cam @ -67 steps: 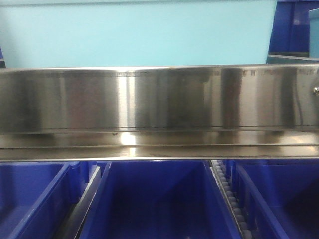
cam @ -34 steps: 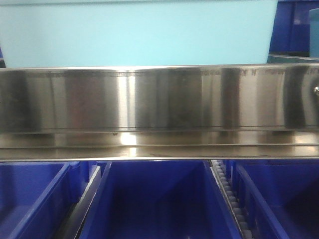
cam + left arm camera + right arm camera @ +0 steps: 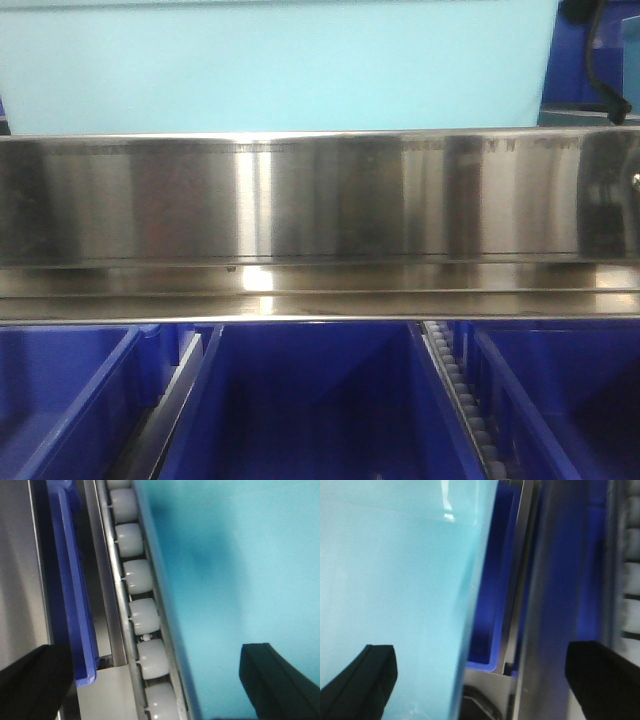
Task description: Move two blue bins to right shelf middle
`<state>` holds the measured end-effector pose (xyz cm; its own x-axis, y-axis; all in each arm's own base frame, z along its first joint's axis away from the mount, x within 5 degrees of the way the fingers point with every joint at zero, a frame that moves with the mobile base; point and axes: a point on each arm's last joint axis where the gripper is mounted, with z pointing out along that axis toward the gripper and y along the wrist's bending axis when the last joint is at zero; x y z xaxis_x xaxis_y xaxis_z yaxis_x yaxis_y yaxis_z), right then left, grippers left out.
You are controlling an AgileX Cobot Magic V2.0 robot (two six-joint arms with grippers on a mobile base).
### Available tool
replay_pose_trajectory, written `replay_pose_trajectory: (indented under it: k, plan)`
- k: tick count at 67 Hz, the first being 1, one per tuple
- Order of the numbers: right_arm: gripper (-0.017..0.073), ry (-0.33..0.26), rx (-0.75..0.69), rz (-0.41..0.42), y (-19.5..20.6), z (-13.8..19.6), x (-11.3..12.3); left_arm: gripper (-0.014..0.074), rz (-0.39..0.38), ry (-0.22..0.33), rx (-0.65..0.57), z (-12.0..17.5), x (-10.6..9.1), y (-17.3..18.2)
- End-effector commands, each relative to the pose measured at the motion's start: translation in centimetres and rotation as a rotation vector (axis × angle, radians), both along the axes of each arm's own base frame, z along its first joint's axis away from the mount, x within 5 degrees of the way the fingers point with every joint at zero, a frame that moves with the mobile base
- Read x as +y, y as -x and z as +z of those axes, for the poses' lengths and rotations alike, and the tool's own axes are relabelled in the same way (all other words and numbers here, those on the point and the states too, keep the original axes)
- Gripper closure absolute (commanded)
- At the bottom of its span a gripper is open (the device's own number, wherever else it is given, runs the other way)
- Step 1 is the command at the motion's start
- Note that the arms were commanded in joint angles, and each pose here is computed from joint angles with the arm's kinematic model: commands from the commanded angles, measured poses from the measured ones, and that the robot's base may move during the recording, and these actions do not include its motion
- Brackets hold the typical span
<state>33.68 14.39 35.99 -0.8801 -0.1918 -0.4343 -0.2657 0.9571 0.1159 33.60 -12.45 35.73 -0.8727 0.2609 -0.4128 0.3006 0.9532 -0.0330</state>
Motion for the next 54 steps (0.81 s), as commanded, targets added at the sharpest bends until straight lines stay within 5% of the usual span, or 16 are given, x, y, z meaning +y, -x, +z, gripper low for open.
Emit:
replay_pose_trajectory:
  k: [1, 12, 23, 31, 38, 40, 54]
  plan:
    - [-0.0009, -0.027, -0.005, -0.001, -0.7, -0.5, 0.5, 0.0025, 0.004, 0.003, 0.014, -0.6, -0.1, -0.6]
    - [0.0029, -0.025, 0.003, -0.003, -1.5, -1.6, 0.9, 0.0025, 0.004, -0.001, 0.025, -1.2, -0.3, -1.0]
    - [0.0273, -0.020, 0.015, -0.003, -1.7, -2.1, 1.0, 0.0094, 0.005, 0.001, 0.015, -1.1, -0.3, -1.1]
    - [0.0507, -0.014, 0.029, -0.002, -1.8, -2.3, 1.0, 0.0330, 0.005, 0.001, 0.015, -1.1, -0.3, -1.1]
    - [0.0730, 0.003, 0.056, -0.001, -1.8, -2.7, 0.9, 0.0642, 0.004, 0.007, 0.024, -1.2, -0.3, -1.0]
    - [0.0720, 0.005, 0.060, -0.001, -1.7, -2.7, 0.9, 0.0699, 0.004, 0.008, 0.027, -1.2, -0.4, -1.0]
    - [0.0713, 0.008, 0.067, 0.000, -1.6, -2.6, 0.9, 0.0704, 0.003, 0.019, 0.033, -1.0, -0.4, -0.9]
